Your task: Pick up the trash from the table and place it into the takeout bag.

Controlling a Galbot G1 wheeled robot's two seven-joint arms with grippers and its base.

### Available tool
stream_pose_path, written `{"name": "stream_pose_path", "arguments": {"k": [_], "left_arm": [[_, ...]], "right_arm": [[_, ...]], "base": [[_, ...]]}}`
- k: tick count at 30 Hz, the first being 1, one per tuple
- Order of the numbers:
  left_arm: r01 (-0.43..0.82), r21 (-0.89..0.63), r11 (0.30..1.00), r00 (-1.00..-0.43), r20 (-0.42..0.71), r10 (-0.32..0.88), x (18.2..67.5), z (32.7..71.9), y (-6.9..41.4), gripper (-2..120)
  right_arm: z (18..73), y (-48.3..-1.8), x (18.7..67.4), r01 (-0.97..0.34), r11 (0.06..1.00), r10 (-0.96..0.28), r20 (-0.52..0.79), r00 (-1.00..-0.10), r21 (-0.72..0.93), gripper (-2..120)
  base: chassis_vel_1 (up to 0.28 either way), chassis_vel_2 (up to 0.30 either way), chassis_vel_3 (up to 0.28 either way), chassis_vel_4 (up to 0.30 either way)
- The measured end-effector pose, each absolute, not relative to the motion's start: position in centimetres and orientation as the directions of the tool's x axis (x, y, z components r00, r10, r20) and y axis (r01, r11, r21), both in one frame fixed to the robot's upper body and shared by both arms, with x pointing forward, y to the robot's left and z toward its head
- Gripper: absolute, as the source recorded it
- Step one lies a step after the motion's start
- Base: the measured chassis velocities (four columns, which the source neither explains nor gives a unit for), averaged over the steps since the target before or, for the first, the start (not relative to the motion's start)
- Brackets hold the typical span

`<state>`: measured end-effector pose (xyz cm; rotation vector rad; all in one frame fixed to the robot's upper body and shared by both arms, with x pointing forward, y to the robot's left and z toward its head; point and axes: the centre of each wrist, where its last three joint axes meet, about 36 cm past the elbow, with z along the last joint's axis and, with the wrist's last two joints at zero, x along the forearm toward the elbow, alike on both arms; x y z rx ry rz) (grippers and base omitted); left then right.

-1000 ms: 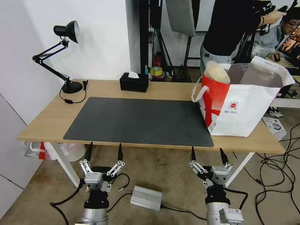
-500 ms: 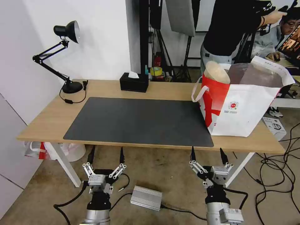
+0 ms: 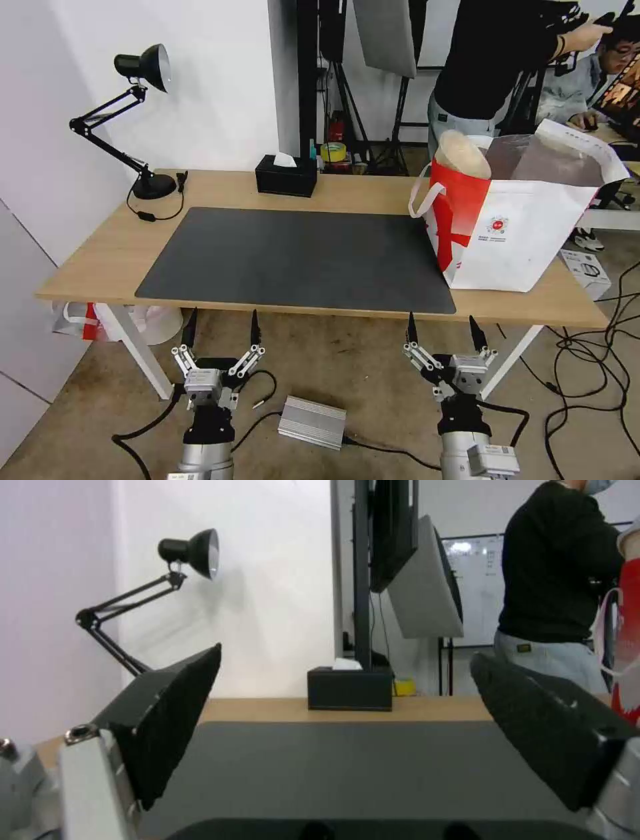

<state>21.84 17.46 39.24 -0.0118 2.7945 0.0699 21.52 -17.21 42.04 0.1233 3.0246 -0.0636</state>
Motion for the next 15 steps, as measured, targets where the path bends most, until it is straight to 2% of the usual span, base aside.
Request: {"name": "stream_pose_path", "arguments": {"k": [15], "left_arm": [[-0.017, 0.048, 0.999, -0.941, -0.339, 0.0, 21.84, 39.24, 17.47, 100]], "right_arm": [[42.04, -17.21, 21.51, 0.084, 0.996, 0.079, -0.115, -0.99, -0.037, 100]], "base": [[0.0, 0.0, 0.0, 0.0]]}}
